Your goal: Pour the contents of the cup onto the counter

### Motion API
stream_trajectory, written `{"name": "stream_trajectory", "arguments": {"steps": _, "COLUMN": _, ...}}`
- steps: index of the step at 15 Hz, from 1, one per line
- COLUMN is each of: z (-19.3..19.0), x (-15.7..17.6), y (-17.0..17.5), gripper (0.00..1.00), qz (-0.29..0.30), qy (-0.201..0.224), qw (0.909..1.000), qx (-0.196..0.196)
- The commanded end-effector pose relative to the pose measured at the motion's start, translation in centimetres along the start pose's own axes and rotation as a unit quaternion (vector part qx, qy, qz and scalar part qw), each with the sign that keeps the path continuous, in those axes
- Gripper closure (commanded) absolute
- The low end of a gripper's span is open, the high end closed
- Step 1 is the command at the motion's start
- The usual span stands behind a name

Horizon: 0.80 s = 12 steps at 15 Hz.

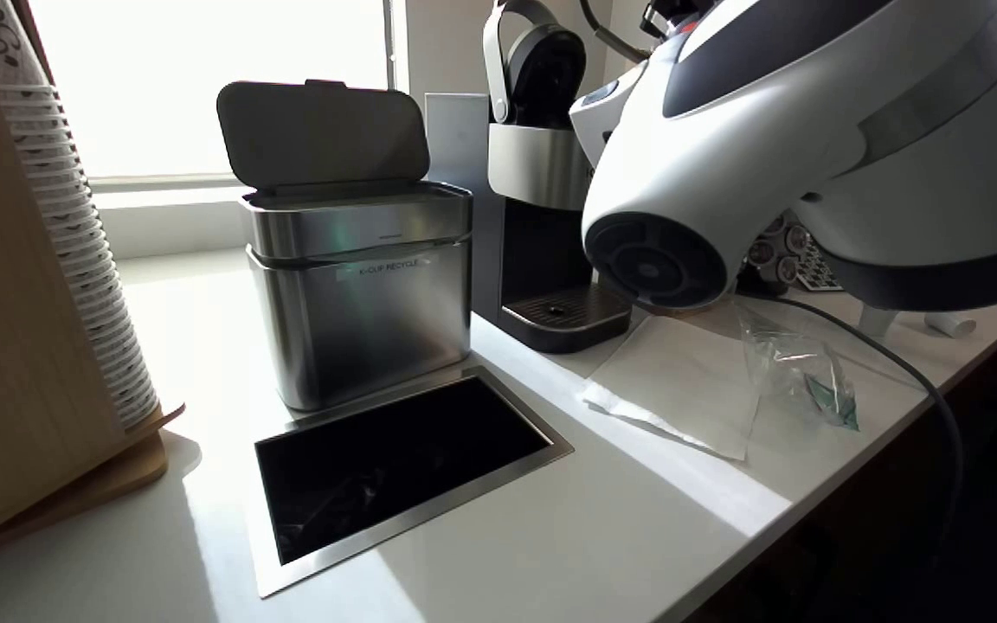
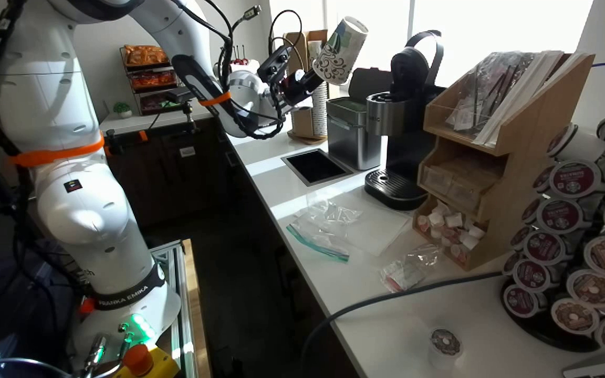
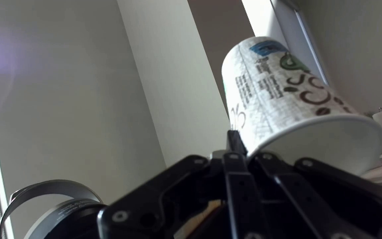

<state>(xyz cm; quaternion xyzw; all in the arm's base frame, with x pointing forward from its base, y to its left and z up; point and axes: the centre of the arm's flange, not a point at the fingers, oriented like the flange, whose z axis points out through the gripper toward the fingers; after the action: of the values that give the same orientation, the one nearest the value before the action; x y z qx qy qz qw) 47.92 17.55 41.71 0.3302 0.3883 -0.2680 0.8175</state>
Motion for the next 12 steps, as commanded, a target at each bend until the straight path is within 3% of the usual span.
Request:
{"name": "stream_trajectory", "arguments": {"steps": 1, "z": 0.07, "x": -0.57, "y": -0.81, "gripper": 0.99, "qz": -0.013, "qy": -0.015, "qw": 0.9997, "qx": -0.010}}
{"name": "stream_trajectory", "arguments": {"steps": 12, "z": 0.82, "x": -0.84, "y": -1.12, "gripper": 0.99, "qz": -0.003, "qy": -0.001, "qw": 0.9998, "qx": 0.022}}
